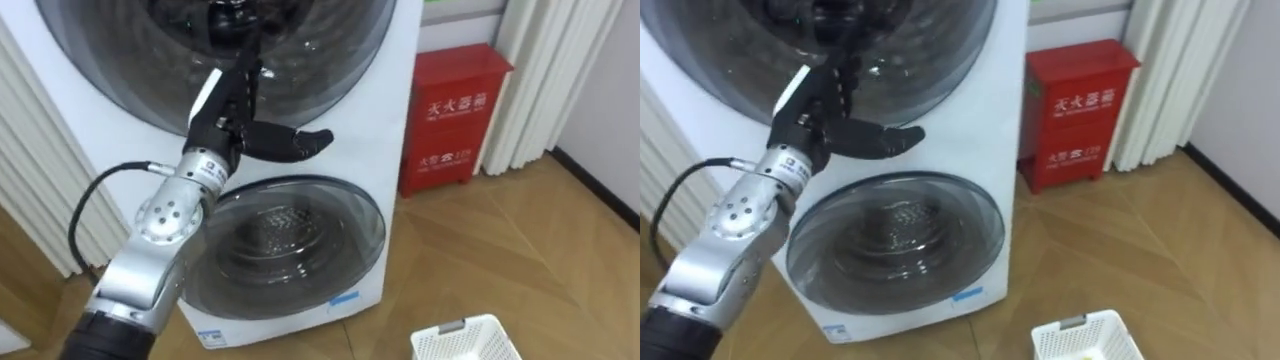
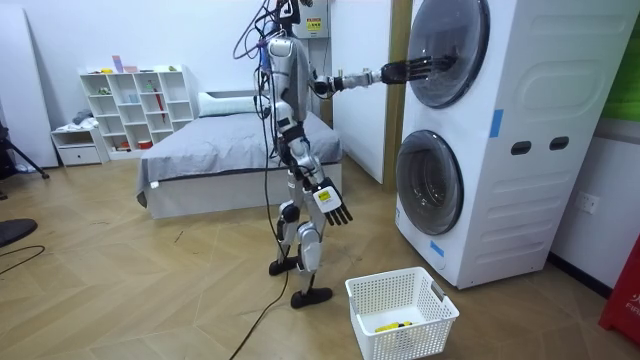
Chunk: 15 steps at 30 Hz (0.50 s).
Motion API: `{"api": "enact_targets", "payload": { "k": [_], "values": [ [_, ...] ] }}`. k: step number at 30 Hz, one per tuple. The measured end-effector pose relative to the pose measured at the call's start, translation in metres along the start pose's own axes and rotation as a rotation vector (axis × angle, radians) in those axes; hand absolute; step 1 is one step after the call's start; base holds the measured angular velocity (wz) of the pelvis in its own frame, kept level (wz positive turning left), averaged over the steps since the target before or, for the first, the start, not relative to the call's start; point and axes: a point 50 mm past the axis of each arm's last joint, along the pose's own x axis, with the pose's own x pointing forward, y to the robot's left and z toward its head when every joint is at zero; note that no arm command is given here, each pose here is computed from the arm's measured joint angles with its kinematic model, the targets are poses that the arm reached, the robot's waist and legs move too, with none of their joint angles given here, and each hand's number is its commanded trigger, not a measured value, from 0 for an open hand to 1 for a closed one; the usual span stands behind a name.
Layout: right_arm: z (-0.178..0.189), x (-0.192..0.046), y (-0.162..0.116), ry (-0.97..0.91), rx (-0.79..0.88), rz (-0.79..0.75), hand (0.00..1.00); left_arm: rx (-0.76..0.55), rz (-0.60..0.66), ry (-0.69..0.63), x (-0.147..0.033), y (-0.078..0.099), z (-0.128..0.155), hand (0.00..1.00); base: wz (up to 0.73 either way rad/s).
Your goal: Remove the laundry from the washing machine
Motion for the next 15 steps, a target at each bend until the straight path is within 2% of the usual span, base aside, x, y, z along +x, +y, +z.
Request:
{"api": "enact_targets", "payload": {
  "k": [1,2,4,5,6,7,9,10,12,13,14,15],
  "values": [
    [0.000,0.000,0.000,0.003,0.001,-0.001,0.00,-0.003,-0.003,0.016,-0.003,0.000,-0.006,0.00,-0.17],
    [-0.002,0.000,0.000,0.010,0.003,-0.005,0.00,-0.008,0.004,0.068,-0.013,0.001,-0.023,0.00,-0.17],
    [-0.002,0.000,0.001,0.011,0.006,-0.010,0.00,-0.004,0.028,0.195,-0.041,0.002,-0.063,0.00,-0.22],
    [-0.002,0.001,0.002,0.011,0.022,-0.011,0.00,-0.017,0.047,0.314,-0.066,0.001,-0.096,0.00,-0.12],
    [-0.005,0.000,0.002,0.018,0.045,-0.011,0.00,-0.005,0.064,0.471,-0.099,-0.001,-0.132,0.00,0.00],
    [-0.006,0.000,0.003,0.020,0.068,-0.010,0.00,0.008,0.070,0.555,-0.118,-0.002,-0.149,0.00,0.24],
    [-0.018,-0.002,0.008,0.042,0.163,-0.003,0.00,0.027,0.125,0.879,-0.203,0.003,-0.200,0.00,0.22],
    [-0.022,-0.003,0.009,0.052,0.182,-0.003,0.00,0.016,0.155,0.957,-0.225,0.005,-0.209,0.00,0.15],
    [-0.040,-0.009,0.006,0.082,0.243,-0.017,0.00,-0.020,0.307,1.213,-0.308,0.015,-0.227,0.00,0.26],
    [-0.046,-0.011,0.004,0.094,0.281,-0.025,0.00,-0.027,0.391,1.298,-0.342,0.019,-0.228,0.00,0.28],
    [-0.049,-0.012,0.004,0.099,0.295,-0.031,0.00,-0.028,0.436,1.330,-0.355,0.022,-0.227,0.00,0.23],
    [-0.054,-0.012,0.003,0.110,0.316,-0.035,0.00,-0.034,0.508,1.388,-0.379,0.023,-0.226,0.00,0.11]
  ]
}}
